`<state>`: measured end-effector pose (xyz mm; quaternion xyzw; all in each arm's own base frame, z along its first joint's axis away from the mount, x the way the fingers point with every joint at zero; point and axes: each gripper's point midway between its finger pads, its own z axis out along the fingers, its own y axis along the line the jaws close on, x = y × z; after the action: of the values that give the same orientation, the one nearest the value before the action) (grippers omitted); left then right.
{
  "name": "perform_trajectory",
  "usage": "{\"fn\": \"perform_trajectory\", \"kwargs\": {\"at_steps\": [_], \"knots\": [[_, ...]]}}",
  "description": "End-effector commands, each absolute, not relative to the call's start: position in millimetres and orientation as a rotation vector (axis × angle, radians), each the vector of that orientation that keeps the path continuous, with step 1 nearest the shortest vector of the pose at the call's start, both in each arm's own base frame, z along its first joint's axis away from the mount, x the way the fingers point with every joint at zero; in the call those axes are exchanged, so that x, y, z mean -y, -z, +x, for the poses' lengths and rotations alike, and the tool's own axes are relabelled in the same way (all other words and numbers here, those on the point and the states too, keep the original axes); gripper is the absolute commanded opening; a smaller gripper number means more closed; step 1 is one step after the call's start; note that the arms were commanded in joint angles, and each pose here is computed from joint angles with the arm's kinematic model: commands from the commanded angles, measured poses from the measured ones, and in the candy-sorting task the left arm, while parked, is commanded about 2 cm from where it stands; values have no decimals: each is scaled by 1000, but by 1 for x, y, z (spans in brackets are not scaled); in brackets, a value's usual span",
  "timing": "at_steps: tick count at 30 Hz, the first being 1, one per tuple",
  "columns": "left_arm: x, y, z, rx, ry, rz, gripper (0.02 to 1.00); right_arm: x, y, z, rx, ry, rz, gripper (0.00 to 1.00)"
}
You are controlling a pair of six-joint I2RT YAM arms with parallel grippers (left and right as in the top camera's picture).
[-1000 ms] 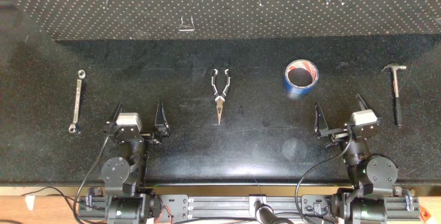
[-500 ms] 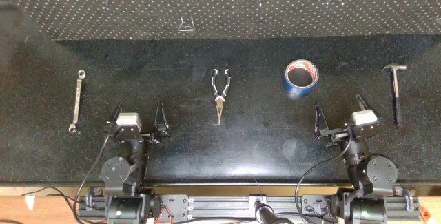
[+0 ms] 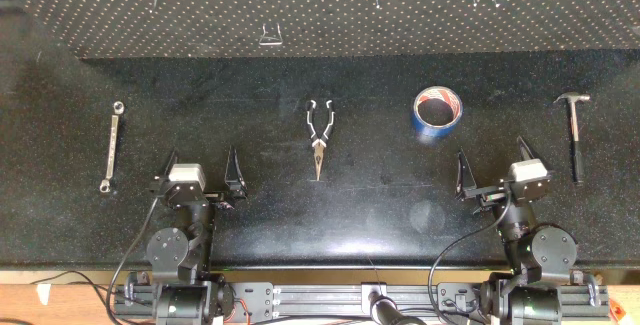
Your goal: Place Tools Onto Pegboard
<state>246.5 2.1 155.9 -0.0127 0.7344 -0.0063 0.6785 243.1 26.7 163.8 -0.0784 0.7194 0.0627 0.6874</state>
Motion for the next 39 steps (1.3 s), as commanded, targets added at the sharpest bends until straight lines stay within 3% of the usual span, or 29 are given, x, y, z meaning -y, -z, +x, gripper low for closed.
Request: {"fn": "perform_trajectory", "kwargs": {"at_steps": [1,6,11,18,27,32,39], "knots": [[1,-159,246,-1653,-4,14,996,-28,-164,243,-1608,-156,-168,996],[0,-174,250,-1784,-62,88,993,-28,-164,243,-1608,-156,-168,996],[-9,-161,246,-2153,-96,68,996,-28,-164,243,-1607,-156,-168,996],[-76,-197,236,-2431,-441,-150,996,-28,-164,243,-1607,-156,-168,996],[-84,-207,204,-2614,-409,-62,993,-28,-164,243,-1608,-156,-168,996],[-115,-206,190,-2652,-500,-80,996,-28,-164,243,-1607,-156,-168,996],[-148,-178,177,-2774,-367,-111,993,-28,-164,243,-1607,-156,-168,996]]}}
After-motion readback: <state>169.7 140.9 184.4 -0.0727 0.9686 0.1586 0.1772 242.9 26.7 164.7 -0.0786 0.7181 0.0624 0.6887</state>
